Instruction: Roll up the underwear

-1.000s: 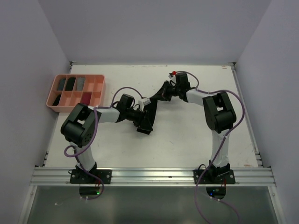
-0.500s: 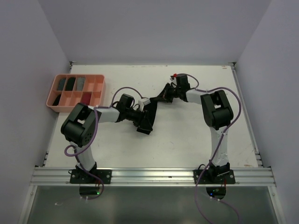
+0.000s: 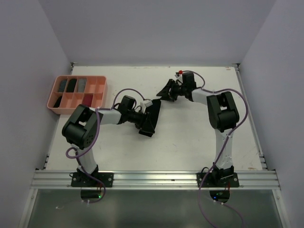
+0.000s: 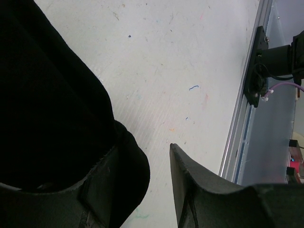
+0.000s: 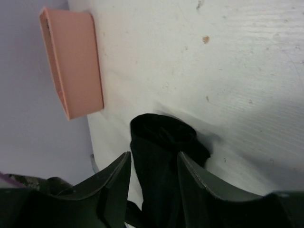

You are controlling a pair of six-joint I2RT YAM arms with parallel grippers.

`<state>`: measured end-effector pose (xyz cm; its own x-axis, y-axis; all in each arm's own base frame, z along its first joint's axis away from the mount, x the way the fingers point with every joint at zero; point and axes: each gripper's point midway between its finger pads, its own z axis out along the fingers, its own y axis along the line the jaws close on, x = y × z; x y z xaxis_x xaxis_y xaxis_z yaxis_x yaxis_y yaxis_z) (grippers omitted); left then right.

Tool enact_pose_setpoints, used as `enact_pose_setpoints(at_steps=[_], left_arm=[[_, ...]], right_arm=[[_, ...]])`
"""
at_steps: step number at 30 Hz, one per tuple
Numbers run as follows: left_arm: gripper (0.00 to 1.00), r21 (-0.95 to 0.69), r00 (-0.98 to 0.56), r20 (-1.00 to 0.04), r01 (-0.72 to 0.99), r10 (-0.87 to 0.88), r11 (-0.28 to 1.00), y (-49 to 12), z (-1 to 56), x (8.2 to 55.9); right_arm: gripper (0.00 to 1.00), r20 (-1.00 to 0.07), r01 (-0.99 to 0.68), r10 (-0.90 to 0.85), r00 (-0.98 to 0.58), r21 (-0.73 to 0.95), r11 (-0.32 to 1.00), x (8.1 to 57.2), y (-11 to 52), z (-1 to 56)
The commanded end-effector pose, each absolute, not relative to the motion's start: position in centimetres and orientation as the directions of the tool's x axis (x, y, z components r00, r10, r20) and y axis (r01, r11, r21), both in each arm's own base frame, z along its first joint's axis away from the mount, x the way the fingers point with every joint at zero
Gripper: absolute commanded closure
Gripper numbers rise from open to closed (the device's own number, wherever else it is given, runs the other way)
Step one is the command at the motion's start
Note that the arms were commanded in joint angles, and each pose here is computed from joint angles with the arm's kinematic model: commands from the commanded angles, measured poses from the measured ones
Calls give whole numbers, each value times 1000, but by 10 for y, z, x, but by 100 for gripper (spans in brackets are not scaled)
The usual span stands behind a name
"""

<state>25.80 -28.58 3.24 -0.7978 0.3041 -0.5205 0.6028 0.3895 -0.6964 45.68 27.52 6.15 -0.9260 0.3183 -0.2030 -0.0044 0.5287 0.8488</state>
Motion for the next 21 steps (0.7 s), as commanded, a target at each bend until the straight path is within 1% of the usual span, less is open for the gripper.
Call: enact_pose_setpoints(at_steps=[1,2,3,4,5,6,7,9,10,11,12,13,15,16,17,19,21], left_arm=[[48,-658,-855,-385,518,348,546,-252,-21,240],[48,-657,-853,-388,521,348,544,-252,-20,240],[48,-657,-852,-391,524,349,543,-252,-19,240],[48,-654,-847,-402,531,348,538,-252,-17,241],[47,-657,-846,-404,533,349,533,-252,-17,239],[47,-656,-843,-409,537,348,531,-253,-16,240],[47,-652,-838,-423,546,345,527,-253,-14,241],[47,-656,-838,-423,546,344,522,-253,-13,239],[46,-645,-823,-458,568,336,511,-256,-9,245],[46,-643,-819,-467,573,333,509,-256,-8,246],[46,-643,-817,-473,576,330,505,-257,-7,246],[46,-644,-818,-472,575,329,505,-257,-7,246],[46,-644,-816,-477,577,327,502,-257,-6,247],[46,-647,-815,-479,579,326,496,-258,-5,246],[46,-645,-813,-481,581,327,496,-258,-5,246],[46,-643,-809,-488,587,328,492,-258,-2,247],[45,-636,-800,-505,599,325,485,-259,5,250]], right_arm=[[53,-340,-175,343,-876,885,432,475,279,149],[53,-314,-146,360,-878,894,423,473,278,148],[56,-333,-174,370,-867,899,401,473,280,158],[58,-295,-157,380,-877,922,355,467,285,168],[65,-286,-157,383,-878,930,334,461,288,168],[67,-260,-143,369,-892,938,316,452,297,167],[69,-211,-103,367,-906,950,294,445,303,165],[74,-171,-70,346,-923,956,286,431,313,151],[76,-147,-43,342,-928,955,295,428,316,138],[79,-134,-27,343,-930,953,300,425,318,128],[80,-123,-18,340,-932,956,294,424,321,122],[81,-89,13,348,-933,959,281,424,323,117],[83,-68,36,356,-932,960,279,425,329,97],[83,-39,65,358,-933,960,273,426,331,83],[84,-35,65,350,-936,961,269,426,335,77],[86,-18,82,343,-939,958,275,423,341,61],[86,8,121,340,-940,942,313,420,343,33]])
